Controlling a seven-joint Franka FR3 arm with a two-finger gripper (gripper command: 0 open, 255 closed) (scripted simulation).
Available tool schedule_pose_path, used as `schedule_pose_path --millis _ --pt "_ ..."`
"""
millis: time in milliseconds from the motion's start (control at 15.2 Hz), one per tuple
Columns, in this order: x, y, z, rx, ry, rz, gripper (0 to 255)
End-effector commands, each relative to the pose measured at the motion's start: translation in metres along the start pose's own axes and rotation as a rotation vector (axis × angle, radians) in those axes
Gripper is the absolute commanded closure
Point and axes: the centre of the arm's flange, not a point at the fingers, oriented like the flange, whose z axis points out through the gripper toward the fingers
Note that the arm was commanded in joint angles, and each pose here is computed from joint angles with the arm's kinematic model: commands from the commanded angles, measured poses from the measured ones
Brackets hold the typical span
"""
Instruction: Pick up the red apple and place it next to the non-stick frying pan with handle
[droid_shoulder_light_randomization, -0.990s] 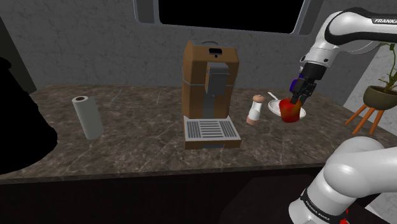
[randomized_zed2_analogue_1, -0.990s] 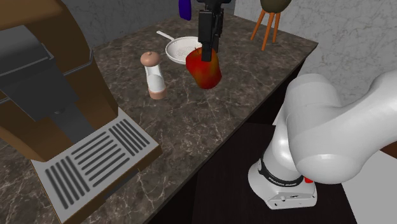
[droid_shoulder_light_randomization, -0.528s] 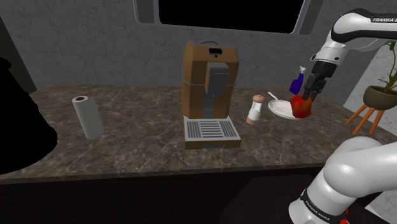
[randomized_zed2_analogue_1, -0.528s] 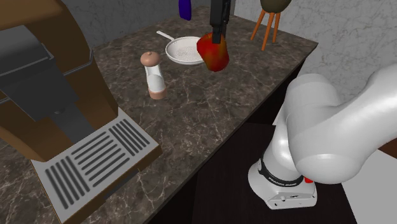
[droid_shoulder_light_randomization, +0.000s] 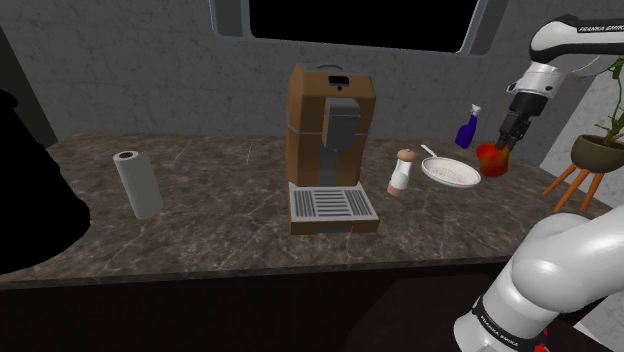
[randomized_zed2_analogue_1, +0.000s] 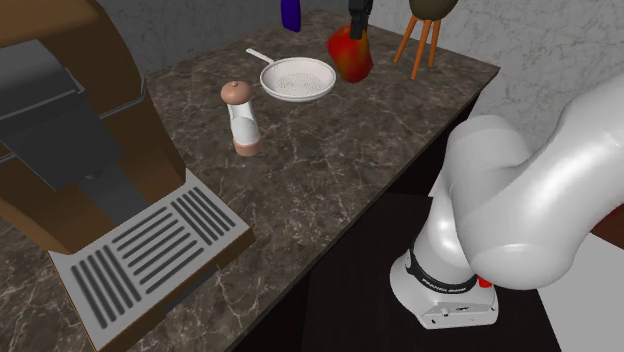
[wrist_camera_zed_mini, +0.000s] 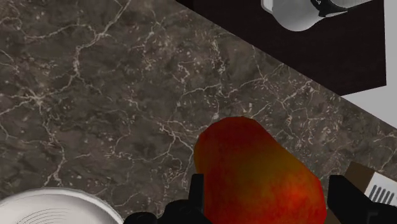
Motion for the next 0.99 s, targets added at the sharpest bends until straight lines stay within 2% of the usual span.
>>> schedule_pose_path --millis 0,594,924 --pt "-0.005 0.025 -0.005 -0.001 -0.001 -0.001 255" --pt "-0.016 0.145 -0.041 -0.001 -0.001 -0.001 255" --pt "-0.014 0.153 -0.016 -0.001 -0.001 -0.001 255"
